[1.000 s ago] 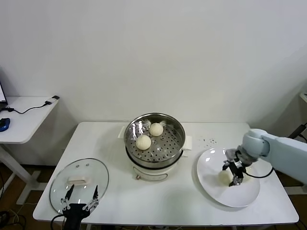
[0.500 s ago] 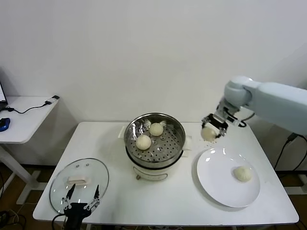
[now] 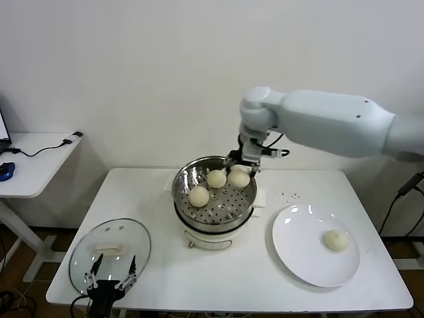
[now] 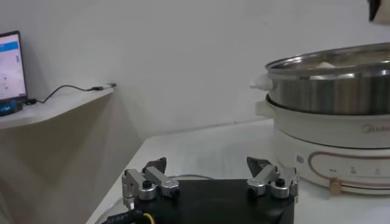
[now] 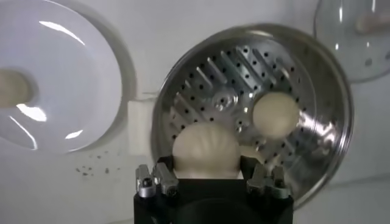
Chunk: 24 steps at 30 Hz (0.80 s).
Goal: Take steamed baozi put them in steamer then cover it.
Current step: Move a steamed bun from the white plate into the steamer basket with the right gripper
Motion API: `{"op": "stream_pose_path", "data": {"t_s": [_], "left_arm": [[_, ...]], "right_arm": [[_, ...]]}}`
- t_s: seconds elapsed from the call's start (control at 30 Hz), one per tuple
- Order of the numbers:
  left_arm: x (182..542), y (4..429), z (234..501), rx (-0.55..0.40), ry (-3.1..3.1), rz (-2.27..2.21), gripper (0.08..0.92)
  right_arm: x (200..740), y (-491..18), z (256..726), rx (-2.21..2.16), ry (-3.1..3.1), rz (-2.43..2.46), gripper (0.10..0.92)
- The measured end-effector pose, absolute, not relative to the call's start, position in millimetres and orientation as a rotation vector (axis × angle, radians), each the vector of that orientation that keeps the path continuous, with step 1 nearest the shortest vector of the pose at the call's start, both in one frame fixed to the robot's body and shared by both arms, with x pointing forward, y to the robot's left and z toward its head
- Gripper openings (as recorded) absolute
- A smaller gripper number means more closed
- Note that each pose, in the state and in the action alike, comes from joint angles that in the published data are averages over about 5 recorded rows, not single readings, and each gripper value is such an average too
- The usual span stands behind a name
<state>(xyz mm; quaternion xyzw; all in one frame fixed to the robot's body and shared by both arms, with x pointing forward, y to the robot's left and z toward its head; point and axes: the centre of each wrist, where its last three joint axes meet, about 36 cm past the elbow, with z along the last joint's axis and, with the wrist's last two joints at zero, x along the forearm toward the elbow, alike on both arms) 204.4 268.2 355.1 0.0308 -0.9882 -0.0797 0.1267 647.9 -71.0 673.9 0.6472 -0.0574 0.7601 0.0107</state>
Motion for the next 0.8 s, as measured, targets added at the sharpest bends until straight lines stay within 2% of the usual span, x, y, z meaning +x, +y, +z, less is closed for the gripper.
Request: {"op": "stream_pose_path", "data": {"t_s": [0.23, 0.57, 0.67, 0.8], "left_arm": [[203.3, 269.3, 350.9, 0.093, -2.867, -0.222, 0.823], [203.3, 270.9, 346.6, 0.098, -2.861, -0.214, 0.823], [204.1, 270.7, 346.2, 0.097, -2.862, -0.213, 0.823], [204.8, 270.0, 345.8, 0.095, -2.862, -0.210, 0.823]], "right_arm": [[634.7, -40.5, 630.9, 2.126, -0.023, 2.351, 0.696], [628.3, -24.7, 592.4, 2.206, 0.060, 2.328, 0.699], [627.7, -22.9, 585.8, 2.214, 0.068, 2.327, 0.722], [628.3, -21.0, 583.7, 2.217, 0.071, 2.333, 0.794]]}}
